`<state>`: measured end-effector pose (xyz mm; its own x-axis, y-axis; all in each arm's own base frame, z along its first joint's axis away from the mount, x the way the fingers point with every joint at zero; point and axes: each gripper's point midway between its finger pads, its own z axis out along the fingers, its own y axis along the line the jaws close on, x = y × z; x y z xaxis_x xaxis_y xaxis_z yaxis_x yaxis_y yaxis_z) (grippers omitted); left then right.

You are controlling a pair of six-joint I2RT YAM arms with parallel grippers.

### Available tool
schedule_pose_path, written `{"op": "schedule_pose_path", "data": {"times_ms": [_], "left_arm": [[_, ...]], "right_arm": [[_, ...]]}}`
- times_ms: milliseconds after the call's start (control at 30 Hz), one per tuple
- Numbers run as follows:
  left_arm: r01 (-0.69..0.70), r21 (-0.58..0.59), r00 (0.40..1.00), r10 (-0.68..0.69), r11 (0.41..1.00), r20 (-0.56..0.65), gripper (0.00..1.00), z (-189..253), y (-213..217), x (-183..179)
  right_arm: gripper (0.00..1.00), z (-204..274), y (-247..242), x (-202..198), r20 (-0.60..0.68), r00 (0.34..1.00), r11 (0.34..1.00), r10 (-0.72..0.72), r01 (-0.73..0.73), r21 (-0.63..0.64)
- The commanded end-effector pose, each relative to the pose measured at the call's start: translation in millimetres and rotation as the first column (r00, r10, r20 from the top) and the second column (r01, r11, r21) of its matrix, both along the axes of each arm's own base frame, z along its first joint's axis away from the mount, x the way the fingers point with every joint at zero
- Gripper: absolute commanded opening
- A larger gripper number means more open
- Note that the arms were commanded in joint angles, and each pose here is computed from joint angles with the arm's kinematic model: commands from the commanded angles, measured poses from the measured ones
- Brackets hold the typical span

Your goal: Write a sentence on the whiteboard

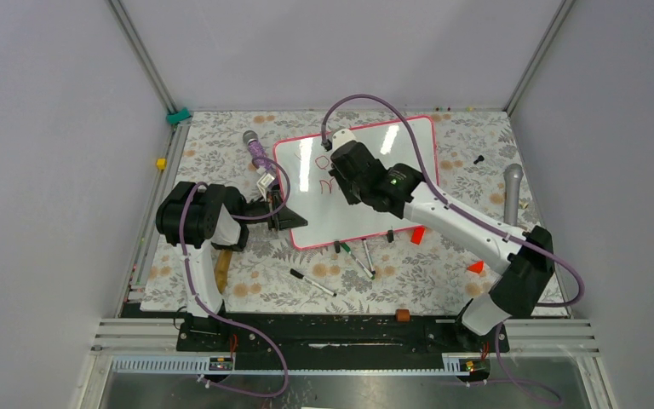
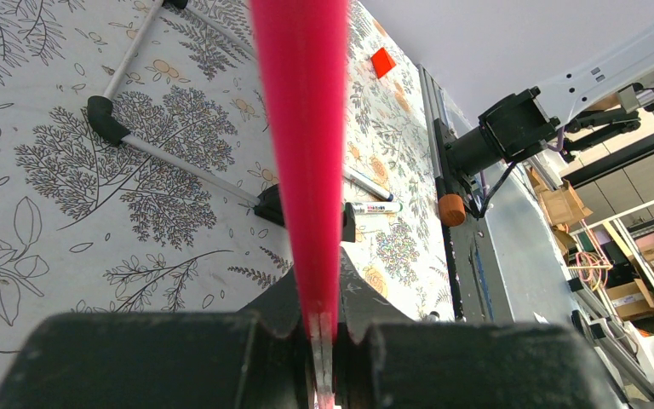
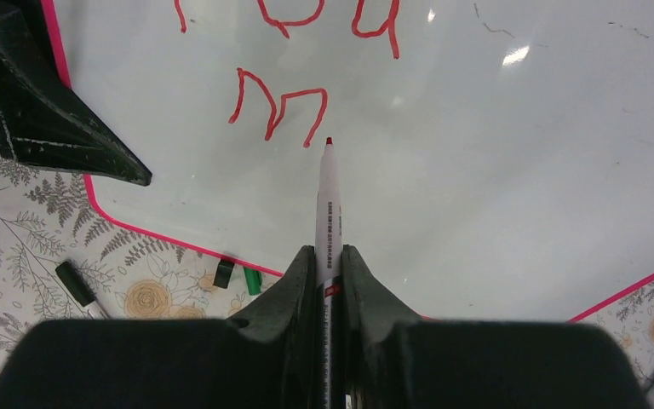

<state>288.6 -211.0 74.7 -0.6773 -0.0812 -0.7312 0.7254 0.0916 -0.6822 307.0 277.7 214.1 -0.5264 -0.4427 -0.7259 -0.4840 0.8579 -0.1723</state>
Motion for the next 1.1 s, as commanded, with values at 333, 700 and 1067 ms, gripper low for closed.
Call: {"op": "schedule_pose_path", "data": {"times_ms": [333, 700, 1067], "left_arm": [[0.052, 0.011, 0.998, -0.052, 0.999, 0.021, 0.0, -12.8, -3.9, -9.8], [0.052, 0.011, 0.998, -0.052, 0.999, 0.02, 0.0, -12.9, -3.5, -10.0], [0.053, 0.012, 0.998, -0.053, 0.999, 0.021, 0.0, -13.0, -4.0, -9.9]], "right_arm": [[0.0, 8.9, -10.3, 30.6, 0.064, 0.994, 0.993, -0.089, 0.094, -0.077], [0.0, 3.5, -18.7, 36.4, 0.06, 0.991, 0.988, -0.116, 0.121, -0.094], [0.0, 2.5, -14.0, 39.6, 0.051, 0.993, 0.99, -0.109, 0.113, -0.087]]}}
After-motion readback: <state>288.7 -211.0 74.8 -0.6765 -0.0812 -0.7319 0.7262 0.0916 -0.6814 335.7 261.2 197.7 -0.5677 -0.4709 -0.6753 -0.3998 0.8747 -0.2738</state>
